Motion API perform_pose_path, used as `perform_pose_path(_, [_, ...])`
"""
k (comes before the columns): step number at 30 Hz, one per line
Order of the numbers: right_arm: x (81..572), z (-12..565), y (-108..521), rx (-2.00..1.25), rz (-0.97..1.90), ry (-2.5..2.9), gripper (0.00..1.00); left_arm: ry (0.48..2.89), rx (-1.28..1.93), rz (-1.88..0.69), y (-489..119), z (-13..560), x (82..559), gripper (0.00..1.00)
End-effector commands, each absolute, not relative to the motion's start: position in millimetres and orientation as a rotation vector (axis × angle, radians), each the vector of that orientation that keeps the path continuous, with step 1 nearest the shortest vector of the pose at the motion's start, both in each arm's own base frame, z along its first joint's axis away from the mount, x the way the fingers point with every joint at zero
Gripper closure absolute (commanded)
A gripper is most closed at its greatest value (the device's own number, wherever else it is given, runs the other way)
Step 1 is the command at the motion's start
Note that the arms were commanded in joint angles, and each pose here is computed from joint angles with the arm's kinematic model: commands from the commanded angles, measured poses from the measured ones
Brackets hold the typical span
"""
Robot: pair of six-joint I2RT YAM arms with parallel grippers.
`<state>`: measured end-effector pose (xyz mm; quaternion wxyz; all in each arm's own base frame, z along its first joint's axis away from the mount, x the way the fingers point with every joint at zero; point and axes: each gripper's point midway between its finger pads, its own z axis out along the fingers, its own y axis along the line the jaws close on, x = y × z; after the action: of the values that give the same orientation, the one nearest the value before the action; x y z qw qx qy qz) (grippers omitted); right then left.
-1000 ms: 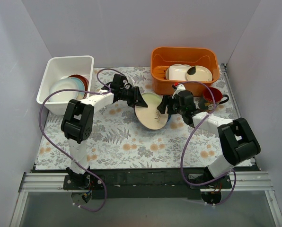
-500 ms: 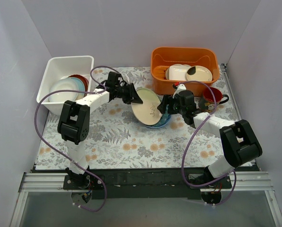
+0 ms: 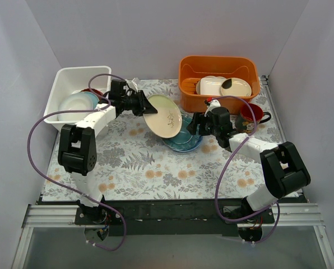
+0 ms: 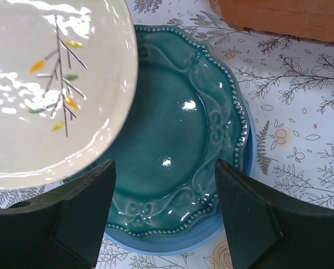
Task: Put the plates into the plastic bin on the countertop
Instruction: Pick up the plate at the center of the board, then place the plate in the plastic bin.
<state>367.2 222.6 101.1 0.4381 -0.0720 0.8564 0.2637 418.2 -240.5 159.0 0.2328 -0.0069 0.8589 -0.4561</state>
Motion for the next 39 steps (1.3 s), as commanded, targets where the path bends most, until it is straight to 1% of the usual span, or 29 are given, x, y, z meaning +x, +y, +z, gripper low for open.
perform_pose_path(1, [367.9,101.7,225.5,-0.175,0.667,2.123,0.21,2.127,0.084,-1.346,-233.3,240.6,417.7,1.00])
perform_pose_path(20, [369.0,96.4,229.0,-0.183,0.680,2.139,0.21,1.995,-0.035,-1.296,-174.5,271.8,434.4,1.00])
perform_pose_path(31, [370.0,91.6,231.0,-0.184,0.686,2.154,0.22,1.922,-0.057,-1.284,-153.2,288.9,436.7,1.00])
perform_pose_path(36, [370.6,87.9,231.8,-0.181,0.686,2.167,0.22,1.899,-0.044,-1.298,-152.9,294.8,433.3,1.00])
perform_pose_path(37, [370.6,87.6,232.0,-0.182,0.687,2.169,0.22,1.889,-0.077,-1.278,-137.9,294.5,438.2,1.00])
perform_pose_path(39, [370.6,87.6,232.8,-0.184,0.688,2.169,0.22,1.877,-0.083,-1.282,-134.6,297.8,438.6,1.00])
